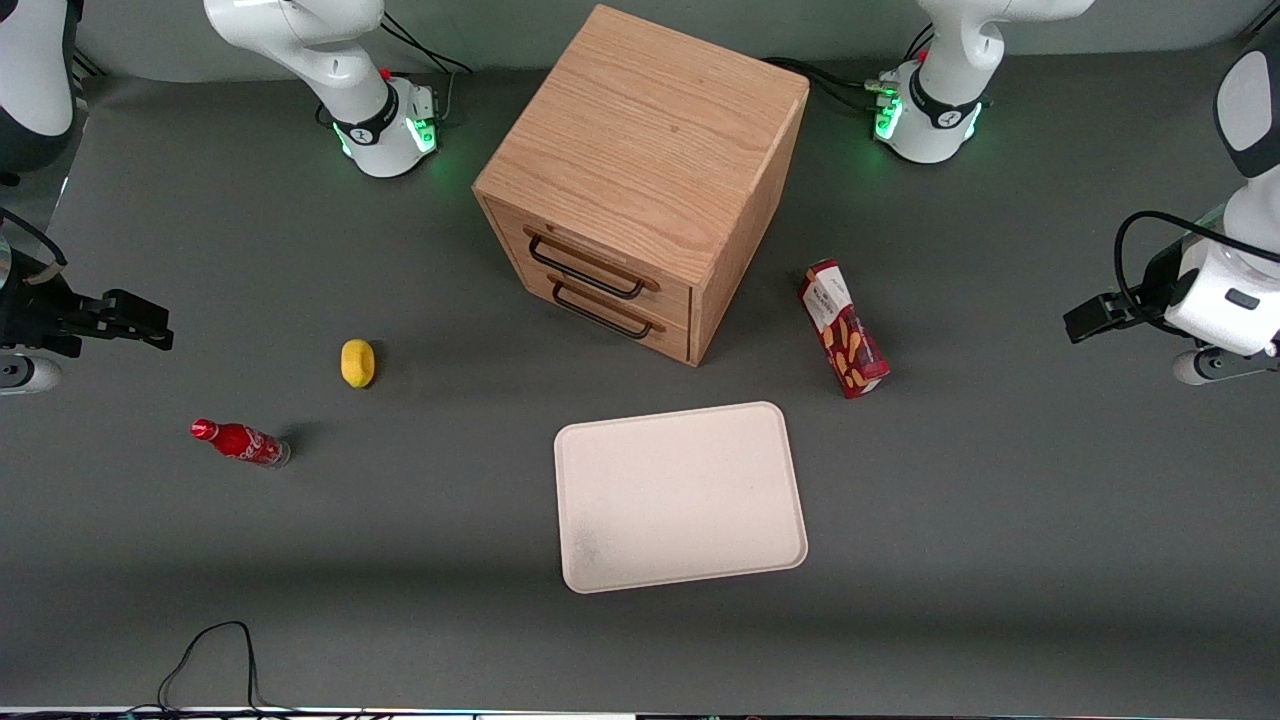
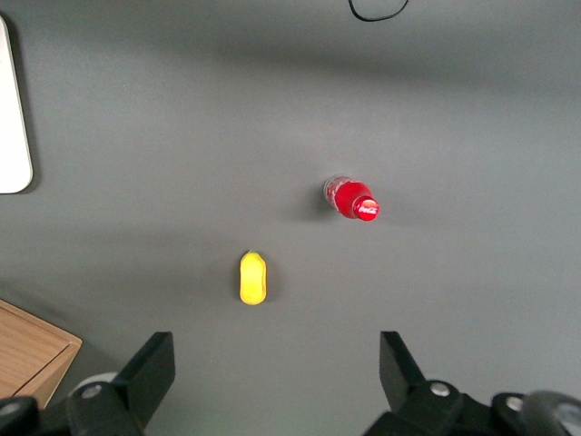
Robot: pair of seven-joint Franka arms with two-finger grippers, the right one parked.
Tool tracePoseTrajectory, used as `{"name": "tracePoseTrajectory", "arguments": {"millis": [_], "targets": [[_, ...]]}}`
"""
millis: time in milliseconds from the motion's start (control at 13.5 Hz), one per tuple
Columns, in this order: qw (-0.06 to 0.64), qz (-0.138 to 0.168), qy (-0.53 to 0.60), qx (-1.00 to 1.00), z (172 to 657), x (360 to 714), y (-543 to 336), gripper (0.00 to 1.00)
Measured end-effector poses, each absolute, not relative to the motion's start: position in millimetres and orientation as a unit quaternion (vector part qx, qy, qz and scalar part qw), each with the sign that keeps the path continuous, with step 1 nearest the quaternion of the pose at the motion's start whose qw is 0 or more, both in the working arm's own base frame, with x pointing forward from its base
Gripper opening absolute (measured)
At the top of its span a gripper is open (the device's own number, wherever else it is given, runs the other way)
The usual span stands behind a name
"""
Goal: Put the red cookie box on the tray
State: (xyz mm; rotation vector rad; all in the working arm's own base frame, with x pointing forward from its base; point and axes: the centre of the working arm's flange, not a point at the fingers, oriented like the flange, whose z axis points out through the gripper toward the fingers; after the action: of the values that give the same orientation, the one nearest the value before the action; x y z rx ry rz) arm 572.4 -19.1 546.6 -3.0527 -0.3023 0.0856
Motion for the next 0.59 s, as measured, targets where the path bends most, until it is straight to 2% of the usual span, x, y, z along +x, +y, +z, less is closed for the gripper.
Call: {"name": "tracePoseTrajectory", "arguments": {"millis": [591], "targets": [[0.028,0.029,-0.091,-0.995,552.2,571.9,-26.0,1.0]]}}
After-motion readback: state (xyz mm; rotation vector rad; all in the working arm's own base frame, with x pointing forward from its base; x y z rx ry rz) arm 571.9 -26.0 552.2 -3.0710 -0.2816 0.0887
